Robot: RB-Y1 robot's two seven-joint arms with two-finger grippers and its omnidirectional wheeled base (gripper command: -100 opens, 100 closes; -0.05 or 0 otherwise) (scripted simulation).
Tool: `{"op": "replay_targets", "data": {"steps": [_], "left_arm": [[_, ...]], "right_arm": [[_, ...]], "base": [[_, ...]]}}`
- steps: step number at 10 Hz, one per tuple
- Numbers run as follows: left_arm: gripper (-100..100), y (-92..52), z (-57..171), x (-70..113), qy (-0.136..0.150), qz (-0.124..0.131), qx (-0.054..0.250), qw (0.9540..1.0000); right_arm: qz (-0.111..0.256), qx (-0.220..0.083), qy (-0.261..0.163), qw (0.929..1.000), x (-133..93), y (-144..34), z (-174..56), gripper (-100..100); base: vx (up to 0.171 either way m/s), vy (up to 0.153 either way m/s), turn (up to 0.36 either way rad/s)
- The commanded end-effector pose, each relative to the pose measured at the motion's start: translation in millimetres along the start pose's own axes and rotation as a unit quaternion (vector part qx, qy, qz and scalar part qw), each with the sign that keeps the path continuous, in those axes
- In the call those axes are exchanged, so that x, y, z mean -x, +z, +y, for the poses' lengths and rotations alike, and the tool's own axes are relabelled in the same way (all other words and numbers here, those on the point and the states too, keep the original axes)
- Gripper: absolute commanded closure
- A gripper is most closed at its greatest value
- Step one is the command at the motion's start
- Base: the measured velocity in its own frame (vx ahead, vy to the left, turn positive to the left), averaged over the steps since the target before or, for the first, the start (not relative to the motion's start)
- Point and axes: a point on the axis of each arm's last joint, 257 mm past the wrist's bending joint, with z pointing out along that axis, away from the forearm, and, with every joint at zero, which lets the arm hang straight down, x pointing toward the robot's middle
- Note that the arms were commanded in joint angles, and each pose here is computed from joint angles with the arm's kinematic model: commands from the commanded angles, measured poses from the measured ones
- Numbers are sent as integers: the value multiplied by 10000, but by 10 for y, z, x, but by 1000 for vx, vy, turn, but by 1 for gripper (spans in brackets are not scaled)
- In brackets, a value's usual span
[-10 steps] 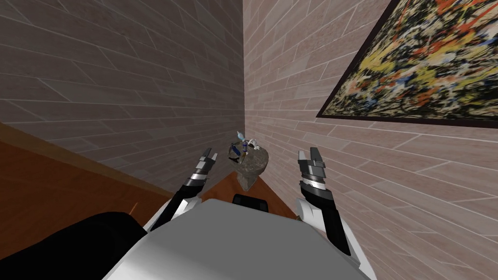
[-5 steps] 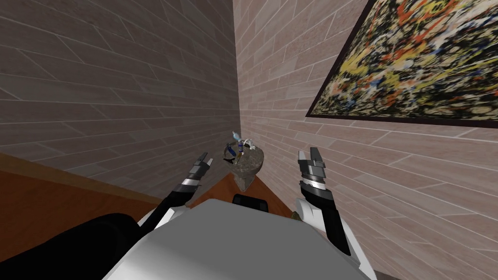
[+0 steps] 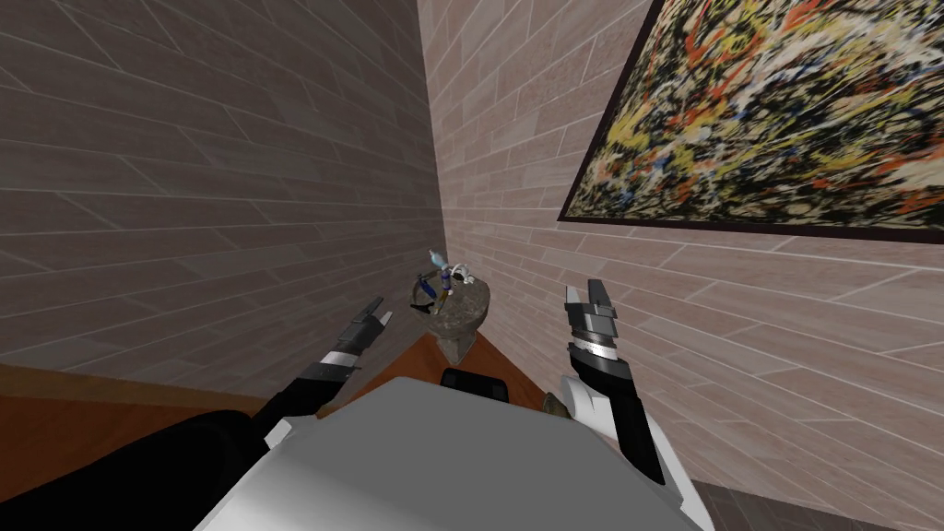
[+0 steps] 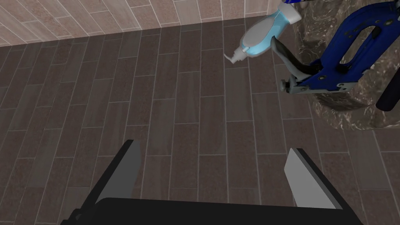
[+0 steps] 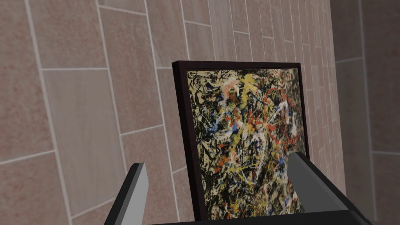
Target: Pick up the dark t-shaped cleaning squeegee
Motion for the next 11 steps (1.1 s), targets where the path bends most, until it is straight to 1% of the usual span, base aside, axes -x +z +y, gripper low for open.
{"op": "replay_targets", "data": {"steps": [1, 2, 4, 5, 6, 7, 8, 9, 10, 11], "left_arm": [[-100, -71, 118, 68, 5, -22, 249, 9997], [-100, -172, 223, 165, 1, -33, 530, 9986], [-100, -344, 397, 337, -32, -41, 1043, 9945], [-100, -391, 430, 349, -29, -57, 1120, 9937], [-100, -502, 529, 434, -57, -69, 1416, 9899], [-100, -570, 600, 503, -100, -69, 1646, 9863], [-100, -665, 688, 573, -145, -77, 1918, 9813], [-100, -729, 722, 587, -135, -96, 2012, 9794], [-100, -811, 799, 649, -189, -102, 2262, 9739], [-100, -846, 815, 656, -184, -112, 2310, 9727]], "right_arm": [[0, 0, 0, 10000, 0, 0, 0, 0], [0, -1, -1, 10000, 1, 0, 0, 0], [0, 0, 0, 10000, 0, 0, 0, 0], [0, 0, 0, 10000, 0, 0, 0, 0], [0, -1, -1, 10000, 1, 0, 0, 0], [0, 0, -1, 10000, 0, 0, 0, 0], [0, 0, -1, 10000, 0, 0, 0, 0], [0, 0, -1, 10000, 1, 0, 0, 0], [0, -1, -2, 10000, 1, 0, 0, 0], [0, 0, -1, 10000, 1, 0, 0, 0]], "base": [[42, -61, -59], [46, -59, -127], [51, -85, -247], [36, -57, -48], [30, -46, -135], [49, -48, -261], [58, -32, -272], [1, -10, 13], [9, -17, -64], [5, -6, -81]]}}
